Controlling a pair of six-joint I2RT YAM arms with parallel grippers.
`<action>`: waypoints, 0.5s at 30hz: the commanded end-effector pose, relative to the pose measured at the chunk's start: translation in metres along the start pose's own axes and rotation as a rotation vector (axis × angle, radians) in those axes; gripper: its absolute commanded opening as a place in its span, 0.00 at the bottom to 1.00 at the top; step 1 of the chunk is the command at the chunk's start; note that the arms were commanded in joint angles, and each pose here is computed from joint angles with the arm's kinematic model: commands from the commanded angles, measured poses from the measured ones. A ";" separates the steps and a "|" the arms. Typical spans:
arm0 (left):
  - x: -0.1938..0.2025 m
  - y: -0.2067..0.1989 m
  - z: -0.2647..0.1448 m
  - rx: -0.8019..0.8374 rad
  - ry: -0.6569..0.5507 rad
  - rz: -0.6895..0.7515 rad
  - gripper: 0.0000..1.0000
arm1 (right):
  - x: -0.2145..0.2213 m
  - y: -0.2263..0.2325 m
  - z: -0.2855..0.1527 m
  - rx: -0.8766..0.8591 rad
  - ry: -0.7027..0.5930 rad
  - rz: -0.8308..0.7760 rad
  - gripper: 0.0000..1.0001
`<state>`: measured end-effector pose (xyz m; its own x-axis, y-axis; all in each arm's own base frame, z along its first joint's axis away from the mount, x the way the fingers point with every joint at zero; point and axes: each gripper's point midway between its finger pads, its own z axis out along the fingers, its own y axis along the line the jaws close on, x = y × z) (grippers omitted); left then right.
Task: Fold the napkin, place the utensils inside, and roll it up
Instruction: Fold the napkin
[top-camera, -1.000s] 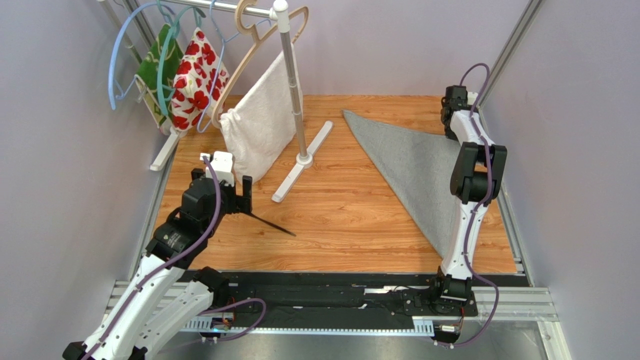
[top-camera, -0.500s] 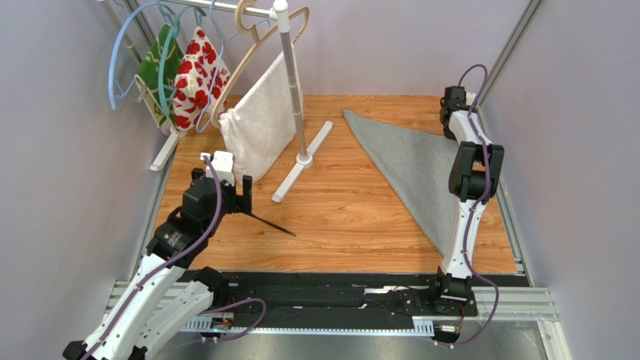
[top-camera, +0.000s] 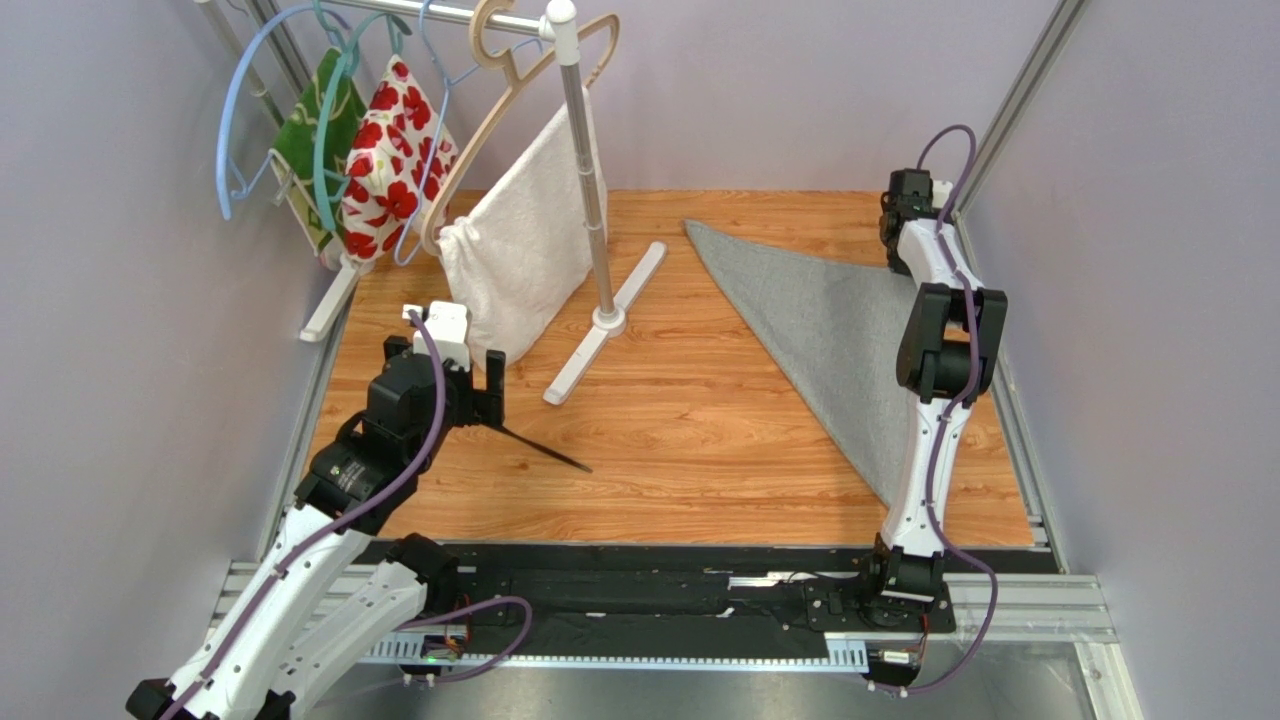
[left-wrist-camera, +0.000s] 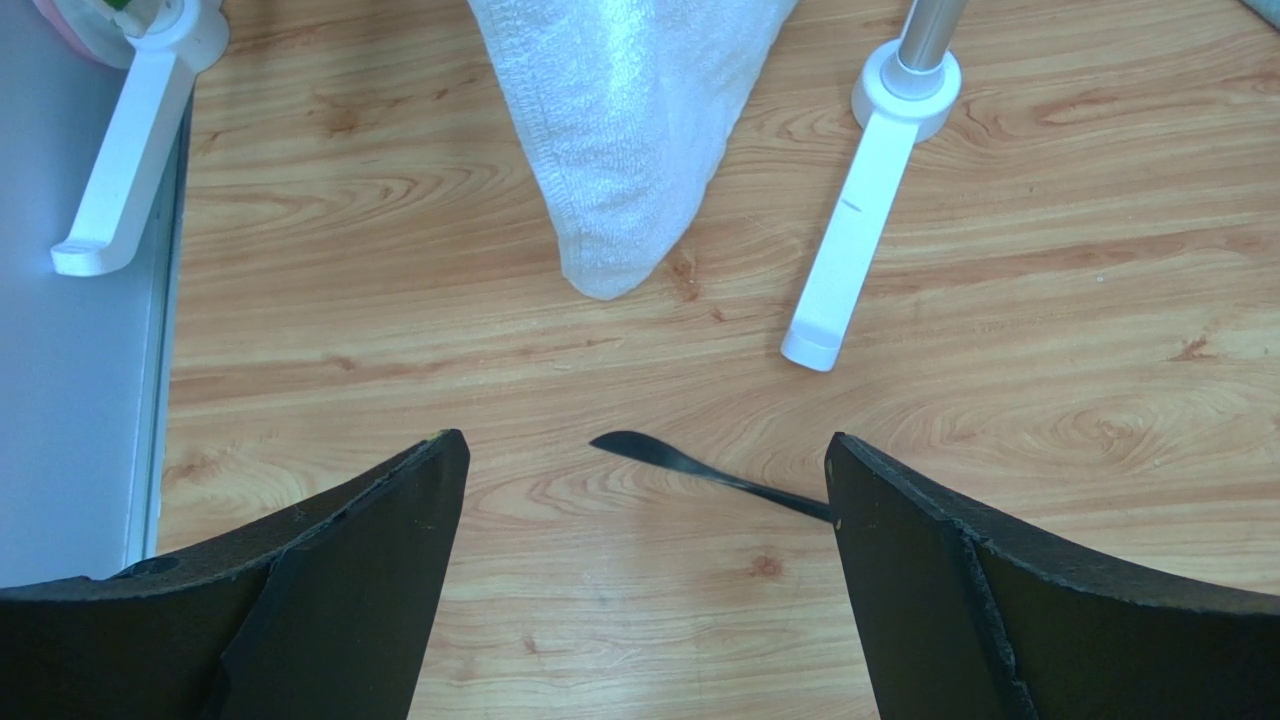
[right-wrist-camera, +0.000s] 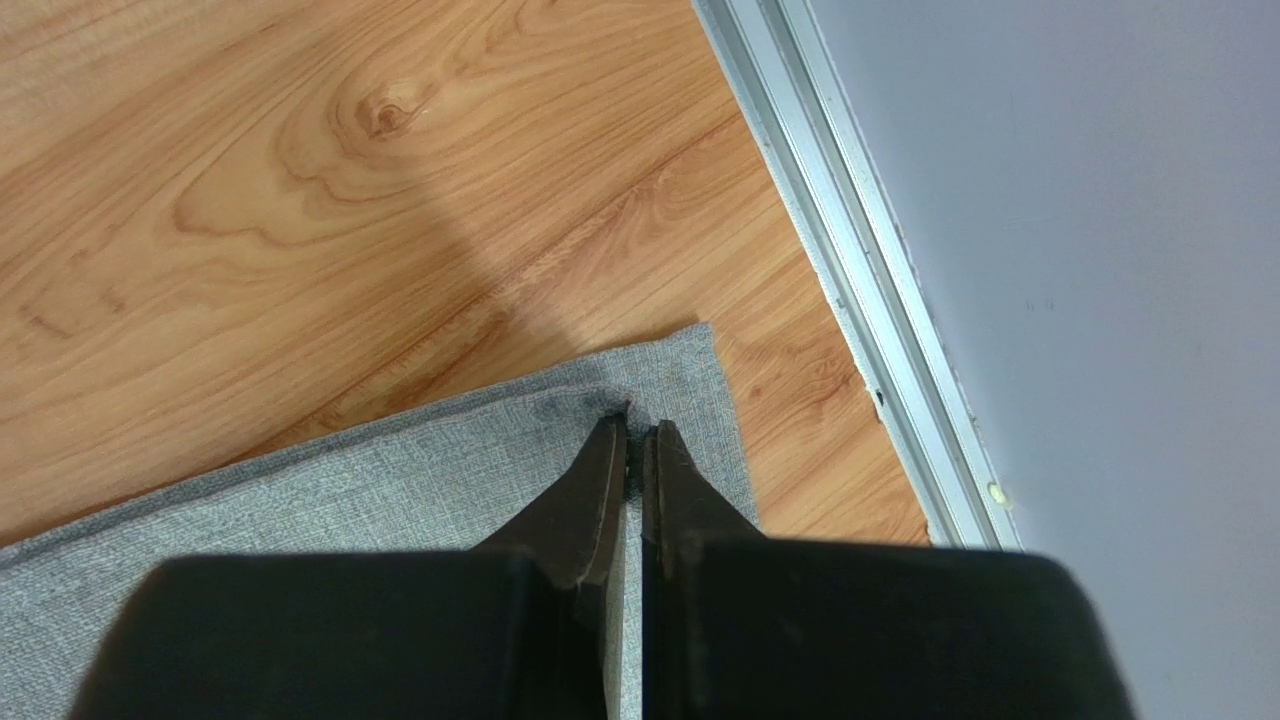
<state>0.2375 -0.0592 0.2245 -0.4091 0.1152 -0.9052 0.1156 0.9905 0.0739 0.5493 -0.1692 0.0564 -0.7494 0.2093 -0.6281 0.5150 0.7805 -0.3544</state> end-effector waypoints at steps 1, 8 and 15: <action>-0.004 0.000 0.002 -0.002 -0.015 0.015 0.98 | -0.020 -0.009 0.003 0.028 -0.050 0.022 0.00; -0.003 0.000 0.002 -0.002 -0.011 0.019 0.98 | -0.016 -0.014 0.007 0.050 -0.040 0.018 0.00; -0.002 0.000 0.003 -0.003 -0.009 0.018 0.98 | -0.025 -0.007 0.005 0.000 -0.058 0.009 0.34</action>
<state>0.2379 -0.0595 0.2235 -0.4127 0.1172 -0.9033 0.1159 0.9904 0.0756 0.5505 -0.1778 0.0531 -0.7530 0.2060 -0.6249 0.5191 0.7696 -0.3718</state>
